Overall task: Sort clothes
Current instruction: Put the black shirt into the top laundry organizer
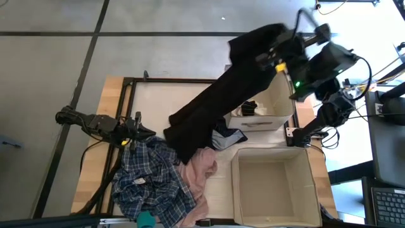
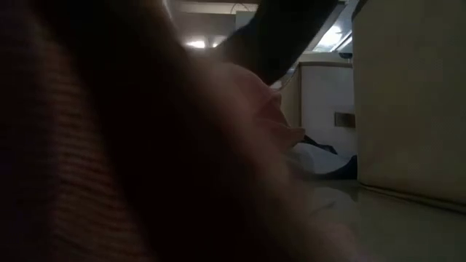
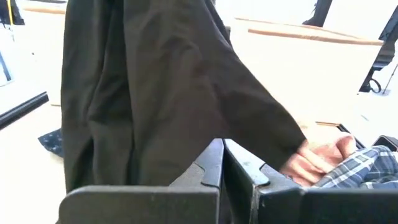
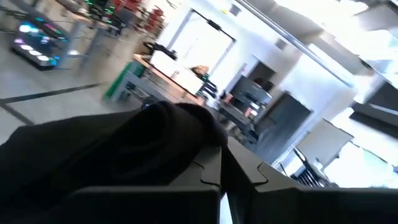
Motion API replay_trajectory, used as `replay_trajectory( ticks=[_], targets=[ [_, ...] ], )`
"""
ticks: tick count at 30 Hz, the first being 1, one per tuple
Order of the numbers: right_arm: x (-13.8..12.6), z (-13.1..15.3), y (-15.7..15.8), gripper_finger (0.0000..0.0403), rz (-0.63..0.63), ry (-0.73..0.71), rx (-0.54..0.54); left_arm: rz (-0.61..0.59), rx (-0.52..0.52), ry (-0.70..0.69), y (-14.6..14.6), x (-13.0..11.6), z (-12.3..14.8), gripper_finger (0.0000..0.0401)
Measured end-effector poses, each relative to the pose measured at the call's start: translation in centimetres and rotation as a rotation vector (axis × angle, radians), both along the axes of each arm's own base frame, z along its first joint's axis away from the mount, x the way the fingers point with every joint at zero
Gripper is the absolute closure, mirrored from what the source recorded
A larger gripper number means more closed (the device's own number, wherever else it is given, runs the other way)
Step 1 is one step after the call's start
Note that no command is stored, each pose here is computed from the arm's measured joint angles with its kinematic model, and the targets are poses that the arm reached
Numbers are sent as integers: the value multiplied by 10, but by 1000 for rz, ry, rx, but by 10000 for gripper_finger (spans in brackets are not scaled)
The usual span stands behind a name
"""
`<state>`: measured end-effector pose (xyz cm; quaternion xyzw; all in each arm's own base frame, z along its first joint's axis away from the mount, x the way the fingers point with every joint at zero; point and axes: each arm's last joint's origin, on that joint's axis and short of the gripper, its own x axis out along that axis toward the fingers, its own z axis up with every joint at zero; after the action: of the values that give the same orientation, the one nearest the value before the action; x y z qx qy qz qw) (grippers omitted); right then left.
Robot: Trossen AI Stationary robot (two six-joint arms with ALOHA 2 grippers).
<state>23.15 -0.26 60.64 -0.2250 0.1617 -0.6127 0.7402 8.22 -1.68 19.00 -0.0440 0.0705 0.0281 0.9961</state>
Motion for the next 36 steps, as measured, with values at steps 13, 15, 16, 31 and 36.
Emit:
replay_trajectory(
  ticks=[13, 15, 16, 31, 36],
  targets=[
    [-26, -31, -62, 395, -143, 83, 58, 87, 72, -49, 3, 0, 5, 400],
    [-30, -46, -75, 395, -88, 64, 144, 87, 73, -49, 3, 0, 5, 400],
    [-33, -53, -82, 395, -68, 48, 206, 87, 73, -48, 3, 0, 5, 400],
    [-13, -190, -150, 395, -23, 307, 925, 75, 167, -35, 3, 0, 5, 400],
    [-9, -238, -162, 395, -31, 356, 1078, 72, 189, -33, 3, 0, 5, 400]
  ],
)
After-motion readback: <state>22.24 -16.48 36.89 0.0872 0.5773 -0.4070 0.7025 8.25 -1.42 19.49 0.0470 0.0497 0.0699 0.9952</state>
